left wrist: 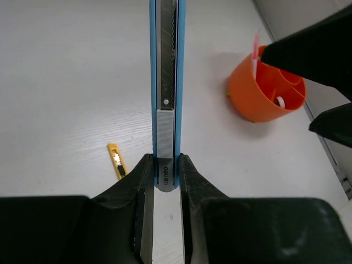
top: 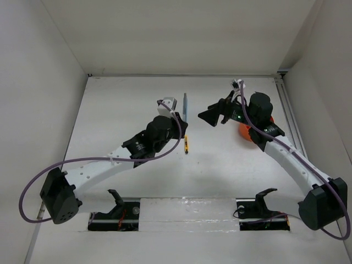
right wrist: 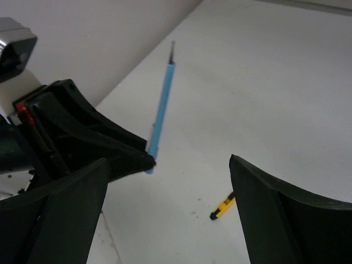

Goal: Sort the stationery into containers
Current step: Pick up the stationery from the center of the board, then place the stationery in the storage box.

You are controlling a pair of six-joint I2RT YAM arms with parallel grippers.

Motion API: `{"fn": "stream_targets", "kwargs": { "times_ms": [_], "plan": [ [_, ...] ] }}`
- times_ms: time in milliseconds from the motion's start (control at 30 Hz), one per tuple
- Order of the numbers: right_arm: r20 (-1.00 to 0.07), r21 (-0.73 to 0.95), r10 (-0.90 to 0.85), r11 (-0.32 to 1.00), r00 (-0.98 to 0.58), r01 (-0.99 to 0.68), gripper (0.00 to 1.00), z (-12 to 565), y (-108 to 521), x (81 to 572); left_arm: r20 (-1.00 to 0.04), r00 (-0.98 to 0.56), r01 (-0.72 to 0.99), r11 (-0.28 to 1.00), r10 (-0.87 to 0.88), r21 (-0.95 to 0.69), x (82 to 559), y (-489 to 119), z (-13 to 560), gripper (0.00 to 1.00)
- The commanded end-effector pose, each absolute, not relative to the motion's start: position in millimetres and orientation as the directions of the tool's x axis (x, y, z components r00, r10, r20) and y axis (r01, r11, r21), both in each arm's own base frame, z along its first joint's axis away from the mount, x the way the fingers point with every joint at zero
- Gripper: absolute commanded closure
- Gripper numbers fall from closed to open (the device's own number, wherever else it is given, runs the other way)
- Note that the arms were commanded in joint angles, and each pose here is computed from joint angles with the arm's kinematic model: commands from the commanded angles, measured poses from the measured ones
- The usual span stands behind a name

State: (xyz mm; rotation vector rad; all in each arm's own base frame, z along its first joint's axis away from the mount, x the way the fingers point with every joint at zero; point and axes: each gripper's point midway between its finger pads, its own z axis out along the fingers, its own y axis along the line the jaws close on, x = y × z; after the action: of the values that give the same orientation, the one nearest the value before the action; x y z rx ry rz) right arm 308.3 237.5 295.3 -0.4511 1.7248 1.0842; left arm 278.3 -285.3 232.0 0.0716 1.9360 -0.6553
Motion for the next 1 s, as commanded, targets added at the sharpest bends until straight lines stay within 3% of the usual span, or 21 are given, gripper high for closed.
{"fn": "stream_targets", "kwargs": {
  "times_ms": [0,333,433,567,667,700,767,800,833,967],
  "plan": [
    [-0.900,0.435,0.243,0.453,-0.362,-0.778,0.06,323.5,255.9,299.3,-0.900,-0.400,0.526,0.761,-0.173,-0.380,270.5,-312.3,246.7,1.00],
    [-0.859,0.512,0.294,0.498,-0.419,-0.700,0.10,298.5,279.2,320.9,-0.903,-0.387,0.603,0.690,-0.186,-0.400,258.1,-321.4,260.7,1.00],
    [-0.854,0.520,0.307,0.509,-0.419,-0.686,0.17,298.5,283.3,328.8,-0.906,-0.382,0.623,0.675,-0.180,-0.396,254.4,-322.3,261.4,1.00],
    [-0.860,0.509,0.320,0.503,-0.397,-0.698,0.44,302.9,291.4,332.7,-0.904,-0.393,0.633,0.664,-0.168,-0.398,251.0,-323.7,256.9,1.00],
    [-0.866,0.498,0.326,0.486,-0.380,-0.718,1.00,310.1,294.1,333.3,-0.902,-0.403,0.628,0.670,-0.155,-0.396,252.6,-325.7,249.7,1.00],
    [-0.868,0.493,0.320,0.467,-0.380,-0.734,1.00,315.1,298.7,328.7,-0.903,-0.400,0.622,0.677,-0.158,-0.394,254.1,-324.6,249.7,0.90],
    [-0.892,0.446,0.304,0.481,-0.334,-0.755,1.00,318.5,292.0,327.8,-0.900,-0.404,0.600,0.694,-0.165,-0.397,258.1,-323.1,246.2,0.54],
    [-0.901,0.428,0.300,0.495,-0.314,-0.756,1.00,318.7,286.0,329.0,-0.902,-0.398,0.574,0.721,-0.169,-0.389,262.7,-318.2,244.1,0.18],
    [-0.911,0.404,0.303,0.533,-0.279,-0.743,1.00,319.4,274.9,335.2,-0.896,-0.405,0.561,0.724,-0.184,-0.402,263.6,-317.6,244.3,0.00],
    [-0.961,0.259,0.260,0.745,-0.089,-0.615,1.00,317.8,195.3,370.1,-0.894,-0.396,0.554,0.722,-0.210,-0.414,264.9,-316.5,253.4,0.00]
  ]
}}
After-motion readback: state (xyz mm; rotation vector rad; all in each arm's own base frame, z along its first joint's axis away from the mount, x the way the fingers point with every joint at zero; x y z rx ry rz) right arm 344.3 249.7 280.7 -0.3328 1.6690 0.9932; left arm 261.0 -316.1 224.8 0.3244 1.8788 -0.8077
